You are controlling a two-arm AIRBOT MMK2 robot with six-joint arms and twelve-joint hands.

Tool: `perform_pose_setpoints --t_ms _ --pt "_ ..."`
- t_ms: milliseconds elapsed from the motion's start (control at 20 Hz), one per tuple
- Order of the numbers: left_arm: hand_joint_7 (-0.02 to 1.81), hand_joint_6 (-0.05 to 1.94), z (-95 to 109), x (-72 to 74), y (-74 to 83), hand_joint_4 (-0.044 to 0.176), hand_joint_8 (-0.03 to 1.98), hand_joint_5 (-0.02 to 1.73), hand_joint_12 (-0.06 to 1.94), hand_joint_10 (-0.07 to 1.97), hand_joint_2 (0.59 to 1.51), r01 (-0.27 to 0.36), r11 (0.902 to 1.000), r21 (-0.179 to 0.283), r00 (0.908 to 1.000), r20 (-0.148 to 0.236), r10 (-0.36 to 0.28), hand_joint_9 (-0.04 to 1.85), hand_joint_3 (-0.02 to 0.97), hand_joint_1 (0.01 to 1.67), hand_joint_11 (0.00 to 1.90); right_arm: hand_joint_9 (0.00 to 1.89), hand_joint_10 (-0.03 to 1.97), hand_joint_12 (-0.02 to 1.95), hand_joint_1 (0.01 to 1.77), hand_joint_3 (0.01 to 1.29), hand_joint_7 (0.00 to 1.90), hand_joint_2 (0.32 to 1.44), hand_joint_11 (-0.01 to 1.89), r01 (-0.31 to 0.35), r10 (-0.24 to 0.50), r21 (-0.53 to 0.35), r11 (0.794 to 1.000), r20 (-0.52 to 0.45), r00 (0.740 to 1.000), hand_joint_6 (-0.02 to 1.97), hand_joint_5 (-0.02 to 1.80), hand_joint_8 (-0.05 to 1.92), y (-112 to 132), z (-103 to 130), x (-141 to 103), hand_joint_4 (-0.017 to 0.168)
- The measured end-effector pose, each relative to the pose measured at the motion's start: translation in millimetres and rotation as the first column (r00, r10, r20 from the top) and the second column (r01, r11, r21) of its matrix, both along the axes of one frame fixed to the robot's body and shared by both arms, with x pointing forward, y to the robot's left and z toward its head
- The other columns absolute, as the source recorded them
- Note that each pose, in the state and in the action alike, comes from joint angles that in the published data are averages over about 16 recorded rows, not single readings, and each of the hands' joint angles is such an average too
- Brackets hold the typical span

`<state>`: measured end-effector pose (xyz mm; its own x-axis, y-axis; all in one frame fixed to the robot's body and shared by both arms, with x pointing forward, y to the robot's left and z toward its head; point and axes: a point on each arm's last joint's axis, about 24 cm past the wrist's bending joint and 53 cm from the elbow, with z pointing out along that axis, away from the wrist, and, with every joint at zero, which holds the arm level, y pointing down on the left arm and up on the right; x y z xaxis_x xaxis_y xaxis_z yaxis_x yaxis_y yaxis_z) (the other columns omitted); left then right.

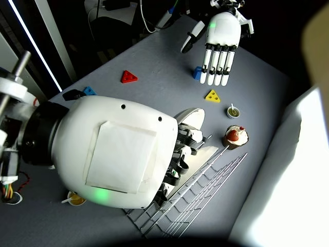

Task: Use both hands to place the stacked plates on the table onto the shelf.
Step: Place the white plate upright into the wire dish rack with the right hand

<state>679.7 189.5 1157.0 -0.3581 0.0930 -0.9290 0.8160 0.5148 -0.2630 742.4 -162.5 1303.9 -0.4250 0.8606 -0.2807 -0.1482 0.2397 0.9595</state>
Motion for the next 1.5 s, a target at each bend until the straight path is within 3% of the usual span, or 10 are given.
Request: perform_pose_setpoints --t_ms 400,1350,1500 --pt "0.24 0.00 11 -6.3 3.1 0.002 0.00 0.16 0.01 0.01 1.036 -0.004 0.9996 -0.028 0.9999 -0.013 0.004 0.23 -0.002 0.10 0.22 1.18 0.65 1.33 1.48 0.01 1.05 0.93 1.01 0.015 -0.015 0.006 1.000 -0.003 1.000 0.88 0.86 0.69 -1 -3 7 -0.011" --pt "0.25 0.00 31 -6.2 4.2 0.002 0.00 0.18 0.01 0.01 1.037 -0.010 0.9982 -0.058 0.9998 0.015 0.011 0.24 -0.001 0.10 0.22 1.28 0.45 1.22 1.48 0.01 1.14 0.93 1.05 0.033 -0.033 -0.025 0.999 -0.022 0.999 0.80 0.89 0.54 -4 -20 16 -0.013" --pt "0.26 0.00 32 -5.0 6.9 0.002 0.00 0.18 0.01 0.01 1.037 -0.018 0.9981 -0.058 0.9997 0.017 0.019 0.25 -0.001 0.10 0.22 1.27 0.42 1.10 1.47 0.01 1.15 0.93 1.06 0.035 -0.036 -0.030 0.999 -0.025 0.999 0.79 0.90 0.52 -5 -23 17 -0.012"
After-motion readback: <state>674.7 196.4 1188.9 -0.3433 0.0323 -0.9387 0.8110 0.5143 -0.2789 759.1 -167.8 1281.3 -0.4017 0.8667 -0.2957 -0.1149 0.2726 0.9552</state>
